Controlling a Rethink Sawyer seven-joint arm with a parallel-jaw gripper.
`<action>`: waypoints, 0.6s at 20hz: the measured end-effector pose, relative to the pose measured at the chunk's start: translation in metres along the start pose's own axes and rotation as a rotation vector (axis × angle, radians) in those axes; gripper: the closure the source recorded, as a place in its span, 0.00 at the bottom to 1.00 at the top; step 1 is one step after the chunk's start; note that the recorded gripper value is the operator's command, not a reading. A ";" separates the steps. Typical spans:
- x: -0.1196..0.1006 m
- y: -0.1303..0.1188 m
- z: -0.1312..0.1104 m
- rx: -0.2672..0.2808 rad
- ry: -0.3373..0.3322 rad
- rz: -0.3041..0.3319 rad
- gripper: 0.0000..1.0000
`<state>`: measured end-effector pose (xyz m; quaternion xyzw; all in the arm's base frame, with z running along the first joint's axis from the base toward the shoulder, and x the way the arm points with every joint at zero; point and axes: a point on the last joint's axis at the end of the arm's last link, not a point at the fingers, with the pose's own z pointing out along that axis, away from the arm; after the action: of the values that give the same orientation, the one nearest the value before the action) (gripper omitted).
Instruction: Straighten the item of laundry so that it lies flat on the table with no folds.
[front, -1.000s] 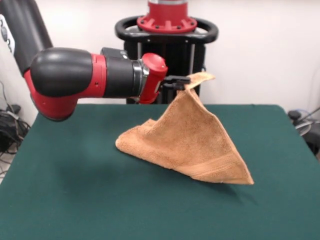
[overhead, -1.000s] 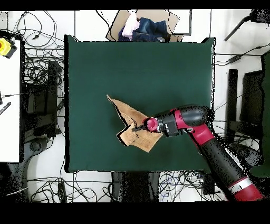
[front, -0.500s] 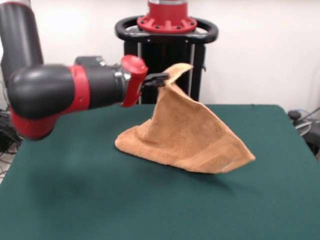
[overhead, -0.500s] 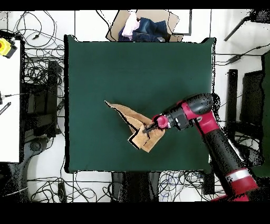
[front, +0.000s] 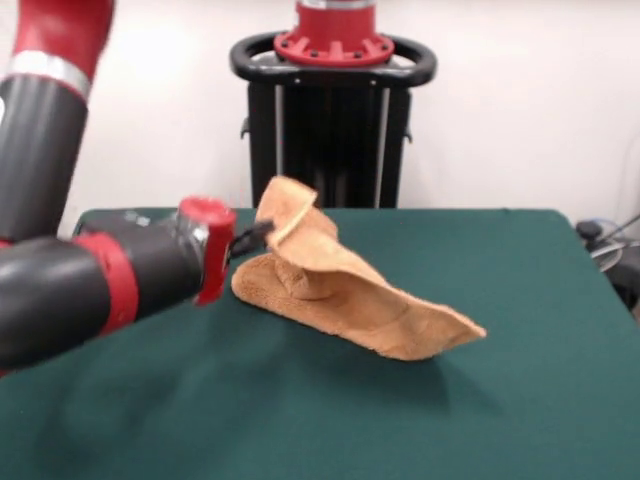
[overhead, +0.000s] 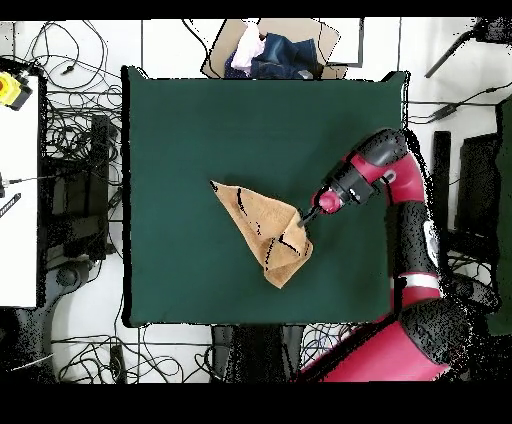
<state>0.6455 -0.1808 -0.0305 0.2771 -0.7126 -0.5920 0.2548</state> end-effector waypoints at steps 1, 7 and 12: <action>-0.005 -0.007 -0.005 0.011 -0.017 -0.052 1.00; -0.019 -0.043 -0.026 0.067 -0.159 -0.312 1.00; -0.008 -0.063 -0.034 0.083 -0.233 -0.322 1.00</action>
<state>0.6811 -0.2081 -0.0872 0.3273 -0.7074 -0.6234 0.0610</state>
